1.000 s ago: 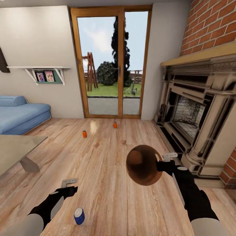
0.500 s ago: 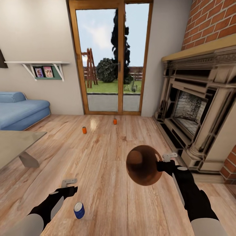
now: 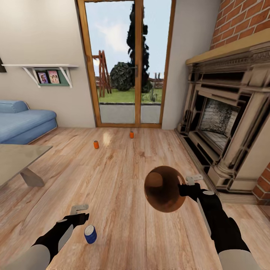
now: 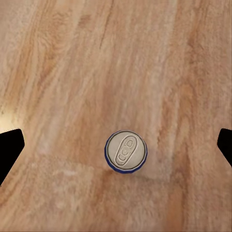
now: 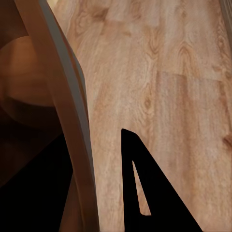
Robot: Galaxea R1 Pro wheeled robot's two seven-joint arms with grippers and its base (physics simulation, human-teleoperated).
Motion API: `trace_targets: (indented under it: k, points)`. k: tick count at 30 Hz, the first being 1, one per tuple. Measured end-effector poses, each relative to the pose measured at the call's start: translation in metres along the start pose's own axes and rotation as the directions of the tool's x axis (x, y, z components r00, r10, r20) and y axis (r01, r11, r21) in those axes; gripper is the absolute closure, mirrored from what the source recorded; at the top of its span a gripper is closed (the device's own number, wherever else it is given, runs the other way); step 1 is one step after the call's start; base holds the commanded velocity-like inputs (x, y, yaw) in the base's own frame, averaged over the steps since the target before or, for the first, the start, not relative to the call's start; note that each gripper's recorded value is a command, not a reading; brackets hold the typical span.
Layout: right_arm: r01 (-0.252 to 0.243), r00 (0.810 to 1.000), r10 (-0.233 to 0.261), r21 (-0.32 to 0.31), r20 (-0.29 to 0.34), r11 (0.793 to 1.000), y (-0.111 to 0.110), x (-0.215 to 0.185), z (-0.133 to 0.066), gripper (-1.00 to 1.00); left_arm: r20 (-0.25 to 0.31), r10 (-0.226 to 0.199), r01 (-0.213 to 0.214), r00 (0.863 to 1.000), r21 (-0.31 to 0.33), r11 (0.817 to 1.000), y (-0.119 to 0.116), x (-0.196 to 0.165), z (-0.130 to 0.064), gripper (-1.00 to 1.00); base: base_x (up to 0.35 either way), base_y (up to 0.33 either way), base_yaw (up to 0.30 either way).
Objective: Put the three can of soda from the living room inside the tash can in the kitchen.
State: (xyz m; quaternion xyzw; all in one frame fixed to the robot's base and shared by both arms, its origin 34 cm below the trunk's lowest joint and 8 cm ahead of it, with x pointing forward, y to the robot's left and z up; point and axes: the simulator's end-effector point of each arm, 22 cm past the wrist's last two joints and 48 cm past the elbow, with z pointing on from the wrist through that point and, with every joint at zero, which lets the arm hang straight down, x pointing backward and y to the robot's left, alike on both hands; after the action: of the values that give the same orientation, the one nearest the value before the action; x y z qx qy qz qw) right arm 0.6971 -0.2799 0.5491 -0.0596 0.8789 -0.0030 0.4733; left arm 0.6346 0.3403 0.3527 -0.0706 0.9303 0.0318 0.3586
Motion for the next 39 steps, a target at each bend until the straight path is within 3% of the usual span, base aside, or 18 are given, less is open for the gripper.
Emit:
trace_targets:
  k: [39]
  points:
    - [0.001,1.000,-0.001,-0.001,-0.012,1.000,0.001,0.010,0.006,1.00,-0.025,-0.001,0.002,1.000,0.005,1.000,-0.003,0.013,0.005,-1.00,0.053,0.000,0.000]
